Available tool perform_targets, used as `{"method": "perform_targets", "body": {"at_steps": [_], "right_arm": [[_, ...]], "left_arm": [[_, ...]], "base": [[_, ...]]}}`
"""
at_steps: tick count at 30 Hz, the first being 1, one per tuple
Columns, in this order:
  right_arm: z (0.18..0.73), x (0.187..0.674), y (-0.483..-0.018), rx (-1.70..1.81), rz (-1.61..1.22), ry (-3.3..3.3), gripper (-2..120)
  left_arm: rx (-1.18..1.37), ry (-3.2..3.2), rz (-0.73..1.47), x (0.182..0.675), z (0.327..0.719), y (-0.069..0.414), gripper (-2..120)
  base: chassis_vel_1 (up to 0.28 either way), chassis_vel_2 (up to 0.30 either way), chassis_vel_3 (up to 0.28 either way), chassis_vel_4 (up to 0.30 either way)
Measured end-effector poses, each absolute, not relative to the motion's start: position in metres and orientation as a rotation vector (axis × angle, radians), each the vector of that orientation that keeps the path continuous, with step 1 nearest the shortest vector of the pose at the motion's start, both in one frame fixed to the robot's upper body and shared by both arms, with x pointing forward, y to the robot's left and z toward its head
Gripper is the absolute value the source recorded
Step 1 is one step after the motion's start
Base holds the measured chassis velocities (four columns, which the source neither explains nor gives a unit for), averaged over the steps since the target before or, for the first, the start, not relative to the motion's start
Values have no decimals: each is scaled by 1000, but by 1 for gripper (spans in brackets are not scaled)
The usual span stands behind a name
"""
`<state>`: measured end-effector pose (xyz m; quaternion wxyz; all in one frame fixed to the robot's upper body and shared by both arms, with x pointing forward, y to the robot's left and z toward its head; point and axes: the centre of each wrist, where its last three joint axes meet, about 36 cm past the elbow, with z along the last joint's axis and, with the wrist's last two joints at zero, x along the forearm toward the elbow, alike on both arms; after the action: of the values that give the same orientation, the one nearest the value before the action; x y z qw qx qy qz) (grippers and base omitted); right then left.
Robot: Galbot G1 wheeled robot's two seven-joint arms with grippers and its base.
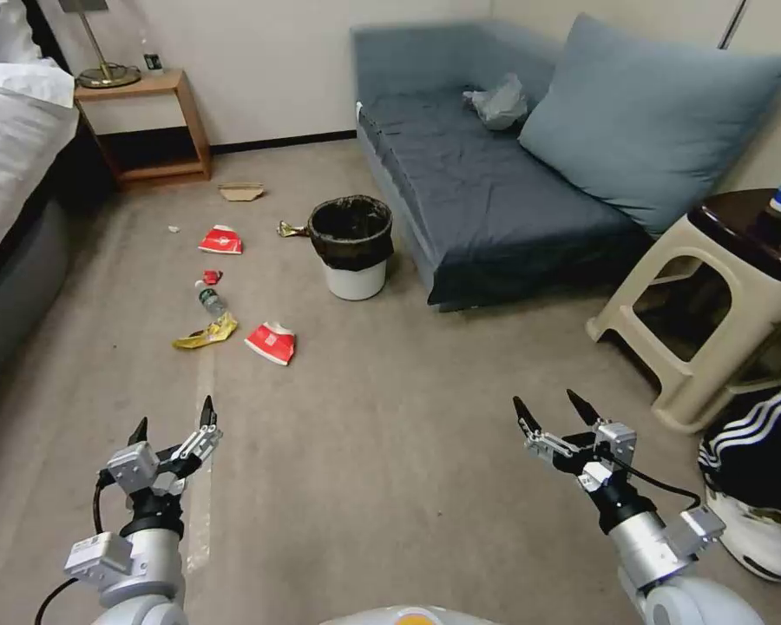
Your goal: Pick up the trash can from the floor.
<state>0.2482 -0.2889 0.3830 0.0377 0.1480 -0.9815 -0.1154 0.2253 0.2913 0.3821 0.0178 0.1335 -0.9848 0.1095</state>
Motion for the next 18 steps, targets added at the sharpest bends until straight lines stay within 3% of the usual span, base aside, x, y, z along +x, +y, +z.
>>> {"method": "perform_targets", "body": {"at_steps": [18], "right_arm": [[383, 250, -292, 458, -362, -3013, 100]], "left_arm": [[410, -3056, 346, 227, 380, 291, 98]], "base": [[-142, 143, 141, -149]]}}
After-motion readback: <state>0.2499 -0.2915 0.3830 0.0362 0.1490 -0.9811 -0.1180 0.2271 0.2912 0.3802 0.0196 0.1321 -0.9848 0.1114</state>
